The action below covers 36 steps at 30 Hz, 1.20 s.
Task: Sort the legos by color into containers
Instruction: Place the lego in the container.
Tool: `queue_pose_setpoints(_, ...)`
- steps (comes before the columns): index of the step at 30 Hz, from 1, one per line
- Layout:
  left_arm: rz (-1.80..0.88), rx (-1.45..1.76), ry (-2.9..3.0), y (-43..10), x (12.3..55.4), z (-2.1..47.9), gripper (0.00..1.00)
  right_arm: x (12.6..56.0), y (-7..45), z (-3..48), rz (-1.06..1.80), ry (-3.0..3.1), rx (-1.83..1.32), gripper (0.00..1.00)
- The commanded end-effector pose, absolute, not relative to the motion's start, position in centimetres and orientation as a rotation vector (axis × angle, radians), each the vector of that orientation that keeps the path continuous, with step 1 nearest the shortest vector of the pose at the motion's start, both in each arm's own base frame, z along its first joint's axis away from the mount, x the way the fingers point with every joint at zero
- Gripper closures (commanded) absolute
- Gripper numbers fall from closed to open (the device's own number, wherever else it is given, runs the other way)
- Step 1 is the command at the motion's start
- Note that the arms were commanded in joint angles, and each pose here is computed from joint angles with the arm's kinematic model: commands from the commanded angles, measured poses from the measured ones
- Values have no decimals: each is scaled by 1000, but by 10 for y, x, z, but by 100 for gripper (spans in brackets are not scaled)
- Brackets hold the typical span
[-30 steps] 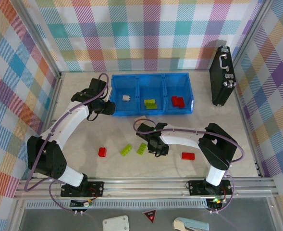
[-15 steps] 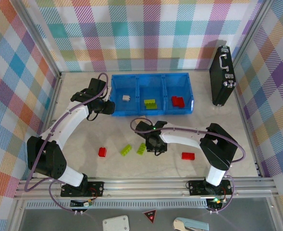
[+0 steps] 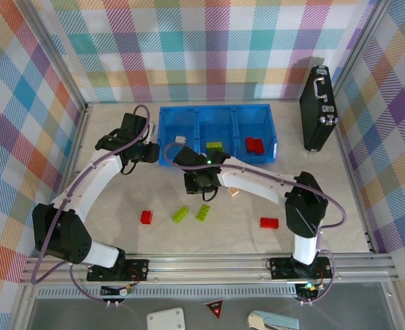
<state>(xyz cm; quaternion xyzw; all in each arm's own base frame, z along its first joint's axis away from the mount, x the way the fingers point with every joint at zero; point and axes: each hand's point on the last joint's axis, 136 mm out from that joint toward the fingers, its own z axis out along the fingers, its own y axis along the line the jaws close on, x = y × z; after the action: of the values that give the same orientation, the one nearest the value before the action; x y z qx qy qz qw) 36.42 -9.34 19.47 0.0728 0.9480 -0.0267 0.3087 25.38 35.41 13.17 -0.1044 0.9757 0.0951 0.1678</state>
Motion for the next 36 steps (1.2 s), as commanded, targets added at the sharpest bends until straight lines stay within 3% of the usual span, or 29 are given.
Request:
queue_pose_setpoints(1,-57,125,2435,-81,368,211,55,267,362,134,232,2768,-402,62)
queue_pose_setpoints(25,-102,104,2419,-81,372,210,53,393,432,119,425,2665,-411,63)
queue_pose_setpoints(36,-93,114,2428,-81,373,208,53,425,447,88,461,2624,-415,63)
